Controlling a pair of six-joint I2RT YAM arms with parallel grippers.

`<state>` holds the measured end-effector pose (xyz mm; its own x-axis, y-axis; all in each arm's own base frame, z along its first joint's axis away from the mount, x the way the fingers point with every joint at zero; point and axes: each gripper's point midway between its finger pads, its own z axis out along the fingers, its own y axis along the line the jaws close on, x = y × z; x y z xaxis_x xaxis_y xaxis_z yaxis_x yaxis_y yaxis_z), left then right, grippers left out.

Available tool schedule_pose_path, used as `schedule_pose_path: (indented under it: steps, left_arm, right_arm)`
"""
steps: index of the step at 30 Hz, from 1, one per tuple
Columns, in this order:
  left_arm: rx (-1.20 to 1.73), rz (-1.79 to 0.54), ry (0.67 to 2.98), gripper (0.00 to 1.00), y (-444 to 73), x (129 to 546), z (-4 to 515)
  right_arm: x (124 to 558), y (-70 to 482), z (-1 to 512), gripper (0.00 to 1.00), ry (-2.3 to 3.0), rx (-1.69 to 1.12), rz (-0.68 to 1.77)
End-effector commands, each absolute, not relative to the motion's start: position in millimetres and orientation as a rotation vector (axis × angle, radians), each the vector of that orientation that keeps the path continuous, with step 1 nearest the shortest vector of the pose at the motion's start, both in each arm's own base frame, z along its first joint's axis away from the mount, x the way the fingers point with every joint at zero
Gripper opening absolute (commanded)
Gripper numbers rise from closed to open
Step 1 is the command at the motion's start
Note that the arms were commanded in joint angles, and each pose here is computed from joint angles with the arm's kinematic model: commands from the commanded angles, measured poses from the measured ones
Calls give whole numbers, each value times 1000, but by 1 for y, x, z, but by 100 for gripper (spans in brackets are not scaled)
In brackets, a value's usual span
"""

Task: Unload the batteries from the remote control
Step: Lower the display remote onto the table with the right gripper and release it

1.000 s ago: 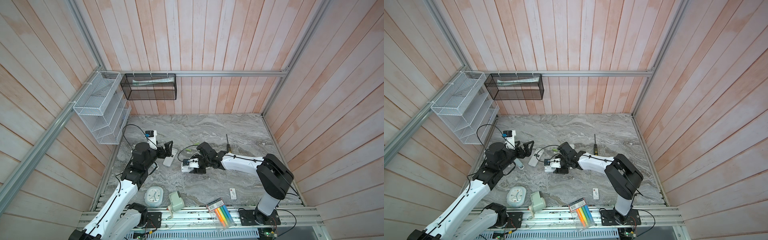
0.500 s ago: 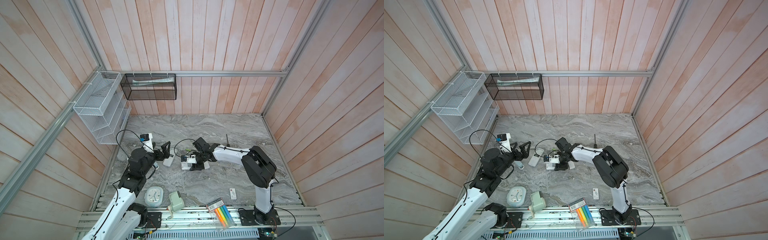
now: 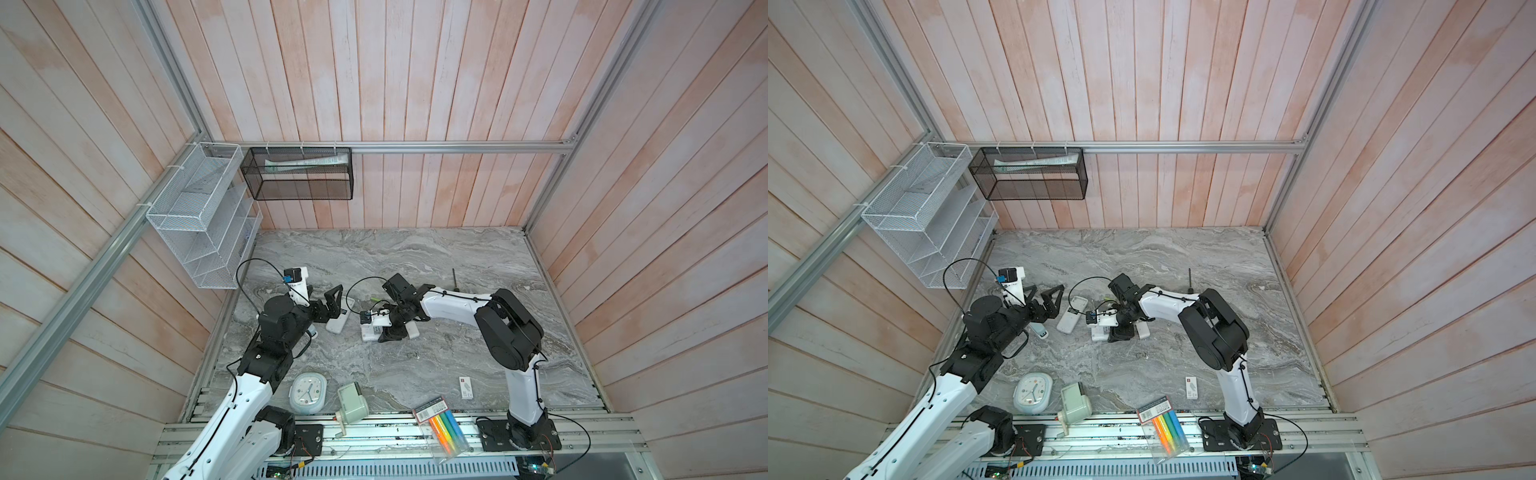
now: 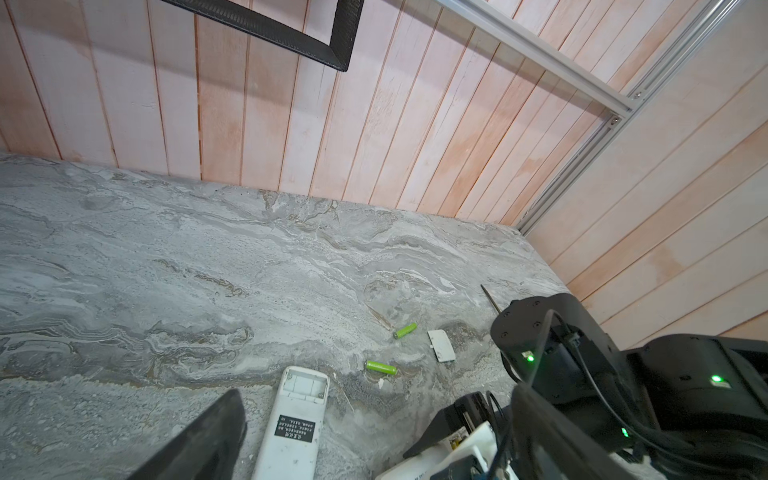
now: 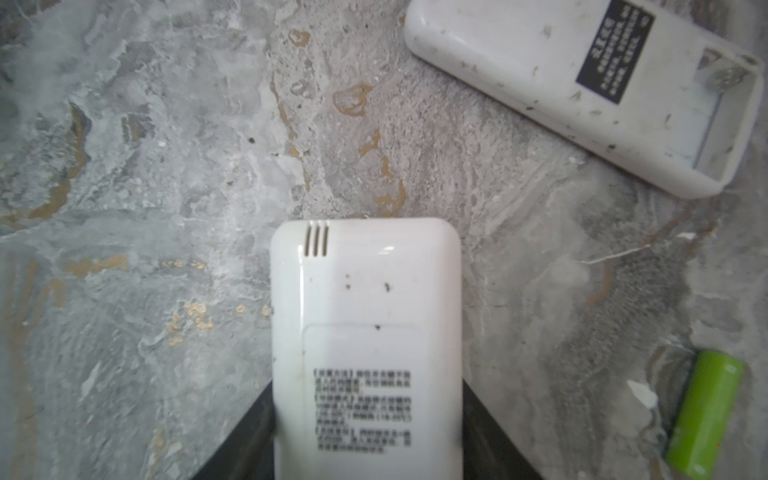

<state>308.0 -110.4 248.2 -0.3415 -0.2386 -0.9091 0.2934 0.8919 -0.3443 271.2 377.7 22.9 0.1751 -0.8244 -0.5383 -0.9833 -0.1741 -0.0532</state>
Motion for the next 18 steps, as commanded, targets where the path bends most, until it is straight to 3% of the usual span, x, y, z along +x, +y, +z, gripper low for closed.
schedule_pose_path:
  steps: [1,18]
  left_arm:
    - [65,-527,1850,100,-110,309,248]
    - [75,-509,1887,100,-110,310,240]
  right_arm:
    - [264,366,-1,60,1764,-2139,556]
    - [285,359,-7,71,1731,-2094,366]
